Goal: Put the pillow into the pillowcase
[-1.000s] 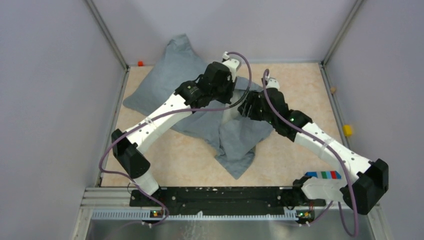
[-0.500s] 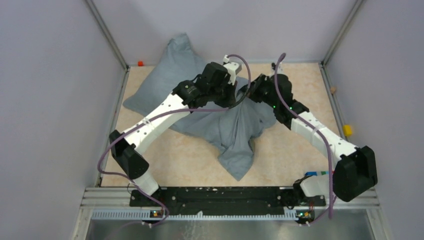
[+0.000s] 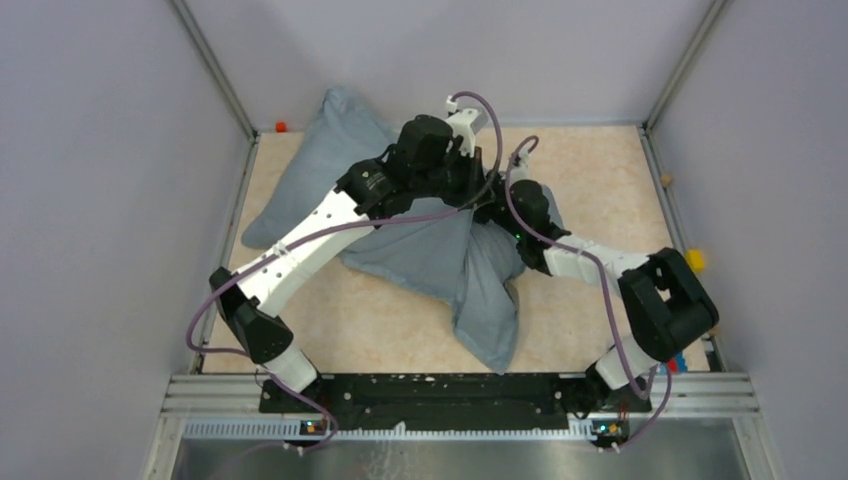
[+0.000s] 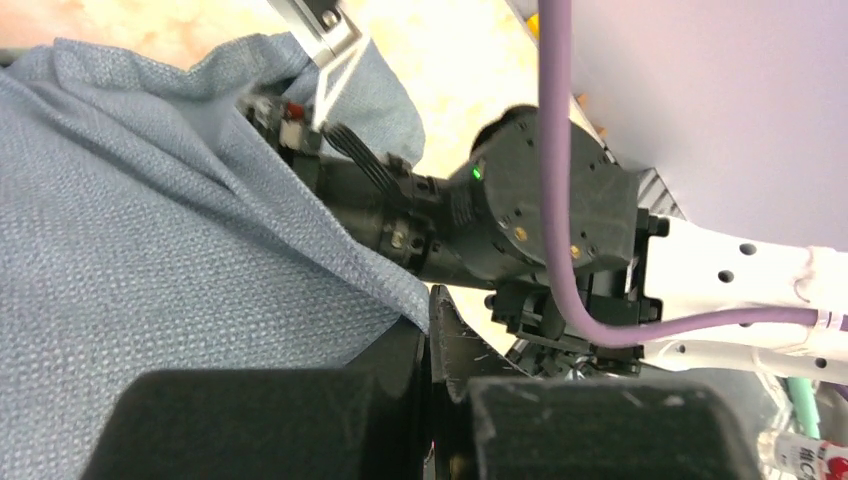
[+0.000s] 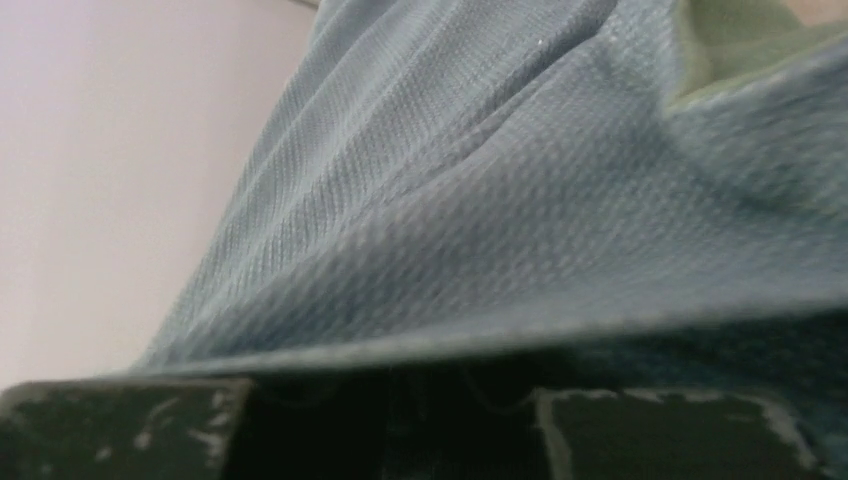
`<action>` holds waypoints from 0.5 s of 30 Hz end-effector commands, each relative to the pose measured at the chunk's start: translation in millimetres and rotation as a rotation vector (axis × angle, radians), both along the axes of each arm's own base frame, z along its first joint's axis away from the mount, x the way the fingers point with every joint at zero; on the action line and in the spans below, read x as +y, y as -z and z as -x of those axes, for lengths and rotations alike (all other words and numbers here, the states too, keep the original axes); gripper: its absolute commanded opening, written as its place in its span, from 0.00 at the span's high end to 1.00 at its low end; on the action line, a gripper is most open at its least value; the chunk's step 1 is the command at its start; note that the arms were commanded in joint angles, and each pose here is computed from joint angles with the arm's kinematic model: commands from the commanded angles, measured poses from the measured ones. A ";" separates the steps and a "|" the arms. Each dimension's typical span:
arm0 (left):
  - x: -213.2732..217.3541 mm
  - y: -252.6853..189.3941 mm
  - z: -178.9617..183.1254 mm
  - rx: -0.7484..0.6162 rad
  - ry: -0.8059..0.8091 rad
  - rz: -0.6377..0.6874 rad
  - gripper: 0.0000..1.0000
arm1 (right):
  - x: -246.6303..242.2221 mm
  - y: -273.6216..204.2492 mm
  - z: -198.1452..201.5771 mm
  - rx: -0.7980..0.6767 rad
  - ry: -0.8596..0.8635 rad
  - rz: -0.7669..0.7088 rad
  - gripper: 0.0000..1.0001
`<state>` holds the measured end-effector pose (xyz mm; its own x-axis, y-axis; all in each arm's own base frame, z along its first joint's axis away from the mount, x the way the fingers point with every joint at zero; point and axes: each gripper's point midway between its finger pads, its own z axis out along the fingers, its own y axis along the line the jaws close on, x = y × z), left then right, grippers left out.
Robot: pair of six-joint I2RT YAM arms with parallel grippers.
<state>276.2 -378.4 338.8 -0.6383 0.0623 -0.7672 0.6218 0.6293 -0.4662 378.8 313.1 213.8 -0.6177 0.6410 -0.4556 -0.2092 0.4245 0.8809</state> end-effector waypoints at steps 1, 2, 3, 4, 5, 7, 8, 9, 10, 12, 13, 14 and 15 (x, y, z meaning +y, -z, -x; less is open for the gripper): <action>-38.9 -29.7 20.4 -0.011 0.148 0.186 1.00 | -12.5 -12.7 36.1 -0.079 -0.007 -0.005 0.69; -40.6 -22.5 17.0 -0.003 0.143 0.179 0.99 | -21.0 -13.0 43.6 -0.089 0.003 0.018 0.62; -41.1 -17.6 13.3 0.003 0.138 0.179 0.98 | -29.5 -11.9 51.1 -0.090 0.015 0.039 0.57; -41.7 -13.1 10.8 0.011 0.136 0.183 0.98 | -38.5 -17.0 59.4 -0.110 0.025 0.054 0.53; -41.7 -5.1 8.1 0.024 0.132 0.182 0.97 | -45.1 -13.7 65.8 -0.115 0.030 0.079 0.49; -43.5 3.6 5.0 0.040 0.134 0.192 0.96 | -58.4 -9.5 77.9 -0.126 0.038 0.135 0.46; -45.2 8.8 4.5 0.051 0.138 0.193 0.96 | -63.4 -5.7 82.6 -0.124 0.038 0.164 0.46; -46.4 14.6 4.5 0.063 0.141 0.191 0.96 | -67.7 -3.0 86.9 -0.128 0.036 0.190 0.46; -47.8 19.4 5.3 0.074 0.146 0.192 0.96 | -71.3 1.8 92.3 -0.121 0.029 0.213 0.46; -48.3 31.7 6.4 0.093 0.148 0.184 0.95 | -84.0 18.1 102.7 -0.074 0.039 0.273 0.46; -47.6 38.3 6.3 0.101 0.145 0.177 0.94 | -95.0 29.6 106.8 -0.029 0.072 0.309 0.46; -46.8 44.9 6.3 0.110 0.143 0.170 0.94 | -107.7 32.8 110.0 -0.006 0.116 0.337 0.46; -46.3 50.4 5.9 0.118 0.143 0.166 0.94 | -117.6 39.5 115.4 0.023 0.139 0.367 0.46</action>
